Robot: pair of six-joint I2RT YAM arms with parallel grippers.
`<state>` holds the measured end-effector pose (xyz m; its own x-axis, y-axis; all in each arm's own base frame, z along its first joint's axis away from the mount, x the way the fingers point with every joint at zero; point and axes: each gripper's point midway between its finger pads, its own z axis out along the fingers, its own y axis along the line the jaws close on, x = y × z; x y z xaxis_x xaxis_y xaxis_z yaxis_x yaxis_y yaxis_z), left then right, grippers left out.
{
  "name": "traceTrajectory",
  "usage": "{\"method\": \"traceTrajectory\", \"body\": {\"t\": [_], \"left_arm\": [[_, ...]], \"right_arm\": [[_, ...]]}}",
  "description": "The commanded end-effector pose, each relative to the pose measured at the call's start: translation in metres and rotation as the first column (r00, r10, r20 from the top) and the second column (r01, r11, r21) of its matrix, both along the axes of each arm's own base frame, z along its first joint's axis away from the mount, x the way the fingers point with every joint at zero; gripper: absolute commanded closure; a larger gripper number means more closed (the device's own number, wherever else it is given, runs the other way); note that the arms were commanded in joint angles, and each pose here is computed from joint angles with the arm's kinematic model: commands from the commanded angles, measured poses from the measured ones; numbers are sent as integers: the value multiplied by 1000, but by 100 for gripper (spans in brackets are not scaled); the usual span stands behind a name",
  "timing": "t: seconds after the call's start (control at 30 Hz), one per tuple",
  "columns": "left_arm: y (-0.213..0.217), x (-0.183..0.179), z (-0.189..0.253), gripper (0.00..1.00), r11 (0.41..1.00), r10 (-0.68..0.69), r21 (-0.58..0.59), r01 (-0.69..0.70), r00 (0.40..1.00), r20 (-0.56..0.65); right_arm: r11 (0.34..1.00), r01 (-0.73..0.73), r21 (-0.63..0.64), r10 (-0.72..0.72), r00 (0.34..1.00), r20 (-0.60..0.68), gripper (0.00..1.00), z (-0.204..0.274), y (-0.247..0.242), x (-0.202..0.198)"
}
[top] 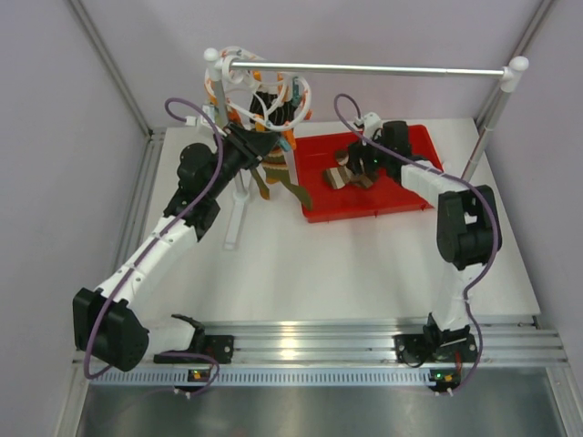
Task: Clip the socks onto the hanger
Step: Pick up the sock from the bin.
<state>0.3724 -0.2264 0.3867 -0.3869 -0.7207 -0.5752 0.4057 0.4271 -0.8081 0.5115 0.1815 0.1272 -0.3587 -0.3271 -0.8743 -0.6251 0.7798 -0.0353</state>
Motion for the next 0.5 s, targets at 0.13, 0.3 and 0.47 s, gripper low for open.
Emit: {"method": "traceTrajectory", "body": {"t": [0.13, 0.3, 0.47], "left_arm": [[2, 8, 13, 100, 1000, 16, -24, -16, 999, 41], [1, 9, 10, 100, 1000, 15, -22, -14, 999, 33], [1, 11, 4, 100, 1000, 19, -5, -19, 1000, 14]], "right_arm": [[832, 553, 41, -544, 828, -140, 34, -10, -99, 37], [649, 757, 79, -733, 649, -202, 29, -17, -122, 44], [475, 877, 71, -862, 480, -162, 30, -18, -147, 62]]}}
